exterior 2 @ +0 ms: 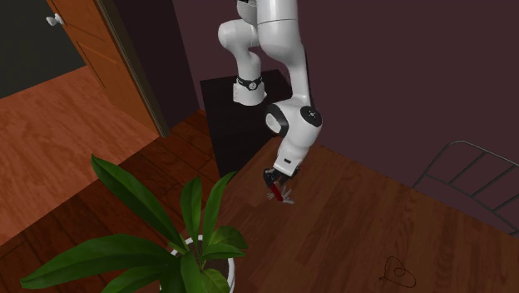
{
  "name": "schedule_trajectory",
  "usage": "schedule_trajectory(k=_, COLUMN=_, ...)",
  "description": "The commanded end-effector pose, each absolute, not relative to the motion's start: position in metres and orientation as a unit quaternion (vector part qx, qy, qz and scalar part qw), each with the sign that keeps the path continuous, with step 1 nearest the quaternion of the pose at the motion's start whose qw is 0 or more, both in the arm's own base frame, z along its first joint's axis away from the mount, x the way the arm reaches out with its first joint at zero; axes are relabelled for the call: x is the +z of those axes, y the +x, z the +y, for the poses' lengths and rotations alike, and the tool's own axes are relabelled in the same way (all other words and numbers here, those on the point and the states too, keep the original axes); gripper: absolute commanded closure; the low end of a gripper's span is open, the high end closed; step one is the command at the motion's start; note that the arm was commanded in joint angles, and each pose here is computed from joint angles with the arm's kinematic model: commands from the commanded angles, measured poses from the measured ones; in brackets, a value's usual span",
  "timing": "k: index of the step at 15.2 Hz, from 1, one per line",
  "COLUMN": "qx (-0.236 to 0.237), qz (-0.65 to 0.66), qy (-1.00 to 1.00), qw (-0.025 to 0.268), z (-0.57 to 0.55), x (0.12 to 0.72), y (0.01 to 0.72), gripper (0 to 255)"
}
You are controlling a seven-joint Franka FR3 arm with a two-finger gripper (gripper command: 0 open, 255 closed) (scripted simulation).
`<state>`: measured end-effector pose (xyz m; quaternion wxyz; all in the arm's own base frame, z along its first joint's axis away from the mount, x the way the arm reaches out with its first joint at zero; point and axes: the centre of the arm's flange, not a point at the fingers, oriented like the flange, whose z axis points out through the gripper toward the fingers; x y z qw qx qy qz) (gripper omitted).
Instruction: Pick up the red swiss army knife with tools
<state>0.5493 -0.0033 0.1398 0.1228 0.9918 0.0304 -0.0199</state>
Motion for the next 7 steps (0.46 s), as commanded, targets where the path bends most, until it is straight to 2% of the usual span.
schedule_trajectory(k=1, qx=-0.02, qz=0.03, qy=0.992, qw=0.123, z=-0.005, x=0.151, y=0.548, gripper=255)
schedule_trajectory(k=7, qx=-0.02, qz=0.03, qy=0.992, qw=0.123, z=-0.005, x=0.173, y=0.548, gripper=255)
